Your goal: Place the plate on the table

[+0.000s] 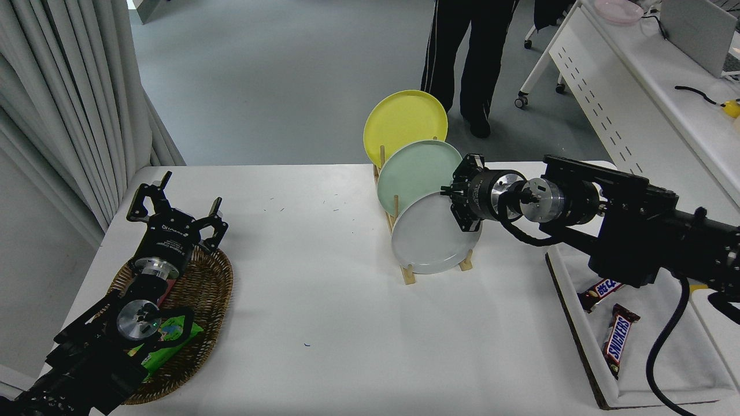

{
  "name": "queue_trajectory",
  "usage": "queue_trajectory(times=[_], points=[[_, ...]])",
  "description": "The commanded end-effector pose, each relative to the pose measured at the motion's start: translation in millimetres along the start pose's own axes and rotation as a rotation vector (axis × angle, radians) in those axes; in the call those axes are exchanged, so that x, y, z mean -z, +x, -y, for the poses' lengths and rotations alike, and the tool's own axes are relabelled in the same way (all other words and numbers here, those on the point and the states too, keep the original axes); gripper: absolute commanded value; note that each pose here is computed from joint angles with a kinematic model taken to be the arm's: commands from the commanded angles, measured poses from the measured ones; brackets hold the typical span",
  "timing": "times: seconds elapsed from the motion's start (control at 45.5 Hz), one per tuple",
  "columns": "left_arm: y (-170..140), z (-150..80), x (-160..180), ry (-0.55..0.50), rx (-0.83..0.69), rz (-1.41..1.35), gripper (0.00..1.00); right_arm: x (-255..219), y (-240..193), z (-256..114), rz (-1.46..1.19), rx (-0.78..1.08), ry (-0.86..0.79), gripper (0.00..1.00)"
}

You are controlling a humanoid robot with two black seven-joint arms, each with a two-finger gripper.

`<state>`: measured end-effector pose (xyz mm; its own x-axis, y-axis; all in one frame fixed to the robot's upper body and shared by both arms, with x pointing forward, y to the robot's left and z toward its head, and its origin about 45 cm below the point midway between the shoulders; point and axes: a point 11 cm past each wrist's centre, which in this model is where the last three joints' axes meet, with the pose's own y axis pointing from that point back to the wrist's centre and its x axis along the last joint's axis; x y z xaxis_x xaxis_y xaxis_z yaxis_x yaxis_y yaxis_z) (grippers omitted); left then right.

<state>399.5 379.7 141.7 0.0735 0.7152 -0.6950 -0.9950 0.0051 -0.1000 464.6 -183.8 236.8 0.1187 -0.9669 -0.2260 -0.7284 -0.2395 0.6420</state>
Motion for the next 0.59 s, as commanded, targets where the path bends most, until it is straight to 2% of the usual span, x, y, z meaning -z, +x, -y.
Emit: queue_trajectory(times=[0.0, 0.264, 0.44, 0.571], points=[[0.0, 0.0, 0.0, 0.0, 0.0, 0.0, 1.0, 34.3, -5.0, -13.1, 0.042, 0.023, 0.06, 0.0], [0.0, 0.0, 0.0, 0.0, 0.0, 0.0, 1.0, 66.8, -11.4, -36.5, 0.2, 0.105, 0.031, 0.0], [0.0, 0.0, 0.0, 0.0, 0.0, 0.0, 1.0, 67.1, -21.5, -51.9, 0.314, 0.137, -0.026, 0.0], [0.0, 0.0, 0.0, 0.0, 0.0, 0.0, 1.0, 49.8, -26.4, -53.7, 0.41, 0.116, -0.115, 0.0]])
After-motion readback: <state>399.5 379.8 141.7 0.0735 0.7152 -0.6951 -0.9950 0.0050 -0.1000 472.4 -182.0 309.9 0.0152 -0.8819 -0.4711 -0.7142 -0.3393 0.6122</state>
